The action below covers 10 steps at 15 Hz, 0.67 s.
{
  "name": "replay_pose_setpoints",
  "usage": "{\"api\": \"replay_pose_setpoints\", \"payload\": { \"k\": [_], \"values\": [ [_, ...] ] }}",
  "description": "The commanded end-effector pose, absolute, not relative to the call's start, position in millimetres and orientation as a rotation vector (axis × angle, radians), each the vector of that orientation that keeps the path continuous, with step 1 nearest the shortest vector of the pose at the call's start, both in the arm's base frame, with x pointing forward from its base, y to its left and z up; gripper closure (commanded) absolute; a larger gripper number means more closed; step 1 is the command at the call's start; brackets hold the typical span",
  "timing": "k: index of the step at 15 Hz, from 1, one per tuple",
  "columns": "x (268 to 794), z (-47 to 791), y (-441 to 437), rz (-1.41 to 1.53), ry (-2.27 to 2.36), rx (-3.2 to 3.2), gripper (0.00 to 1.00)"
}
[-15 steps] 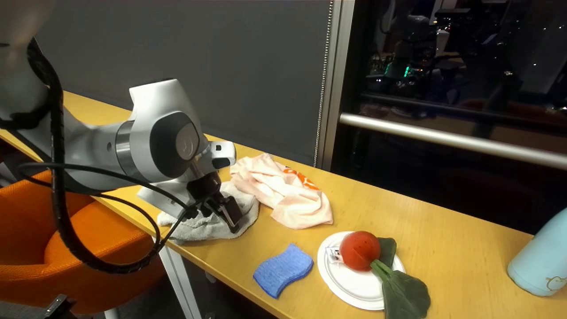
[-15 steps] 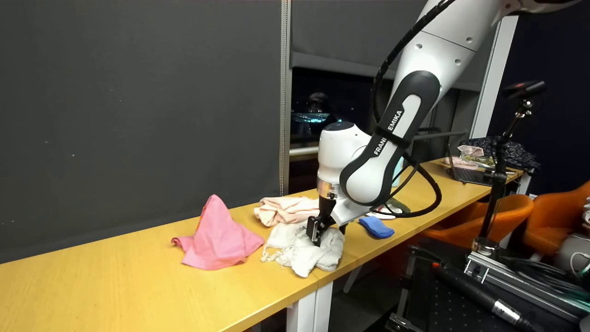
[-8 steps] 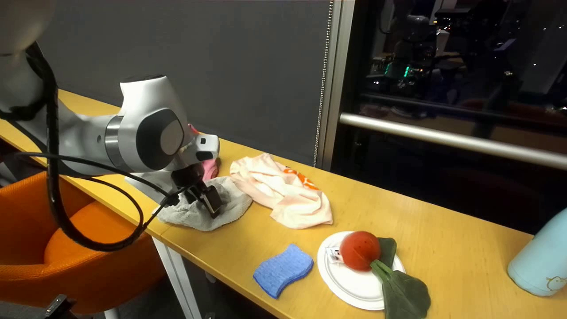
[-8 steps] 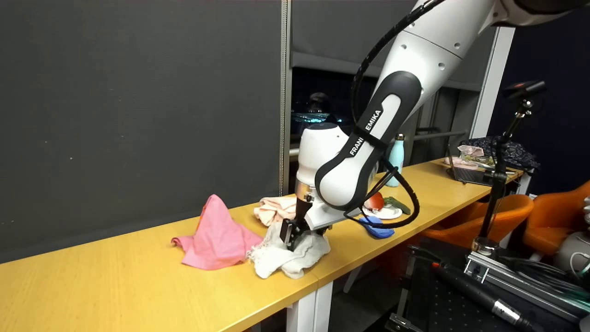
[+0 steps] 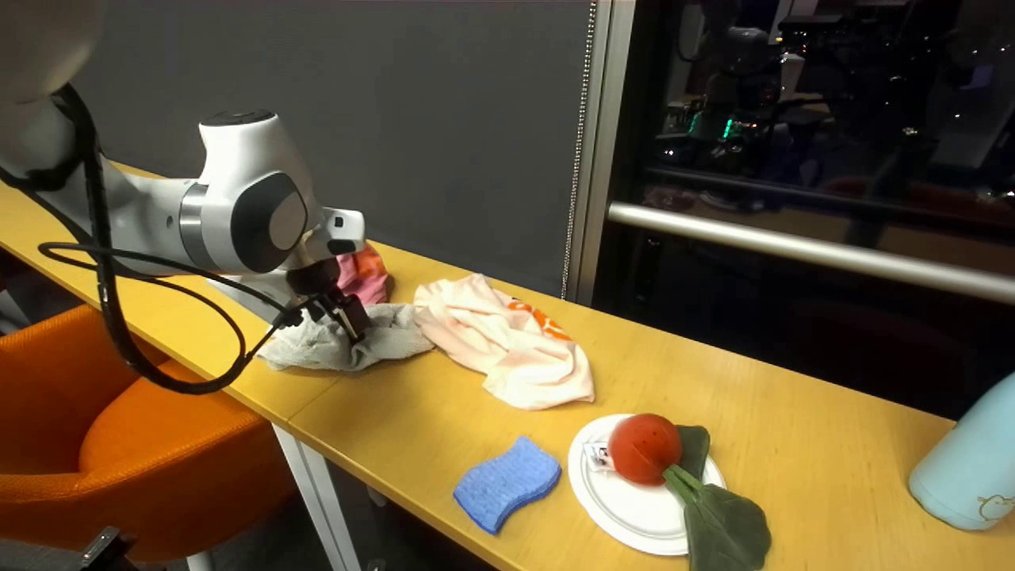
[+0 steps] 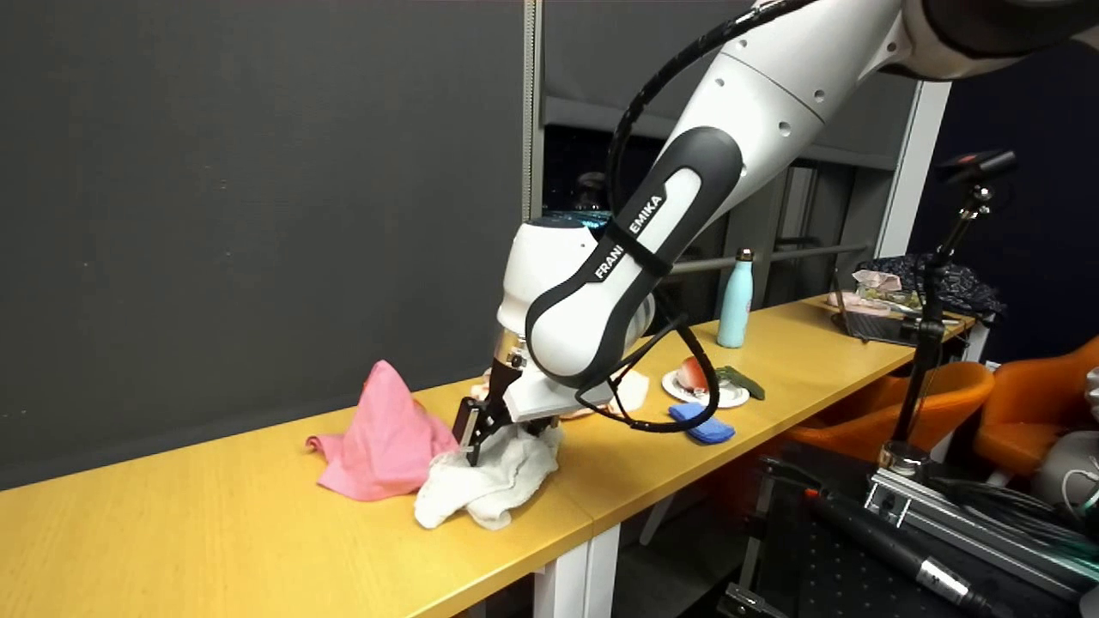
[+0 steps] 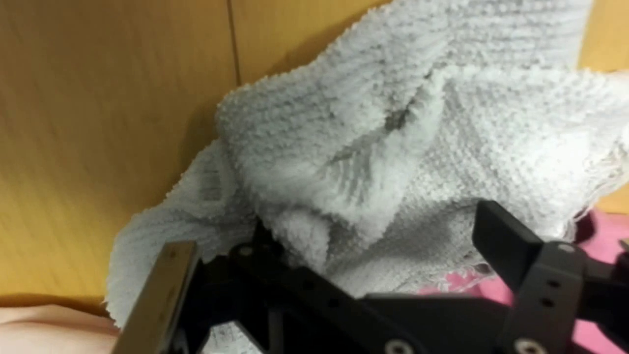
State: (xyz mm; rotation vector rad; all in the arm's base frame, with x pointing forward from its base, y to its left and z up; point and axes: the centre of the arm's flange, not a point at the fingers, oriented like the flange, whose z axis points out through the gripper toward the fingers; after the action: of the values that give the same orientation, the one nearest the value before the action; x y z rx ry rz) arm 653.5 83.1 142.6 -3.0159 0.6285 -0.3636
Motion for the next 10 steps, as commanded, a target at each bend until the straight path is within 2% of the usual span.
{"api": "replay_pose_setpoints", "payload": {
  "k": [1,6,10],
  "values": [
    [694,139,105,-0.364,0.558,-2.973,0.00],
    [732,165,130,-0.416,0.475,-2.925,0.00],
    [732,208,126,-0.419,0.423,-2.876,0.00]
  ]
}}
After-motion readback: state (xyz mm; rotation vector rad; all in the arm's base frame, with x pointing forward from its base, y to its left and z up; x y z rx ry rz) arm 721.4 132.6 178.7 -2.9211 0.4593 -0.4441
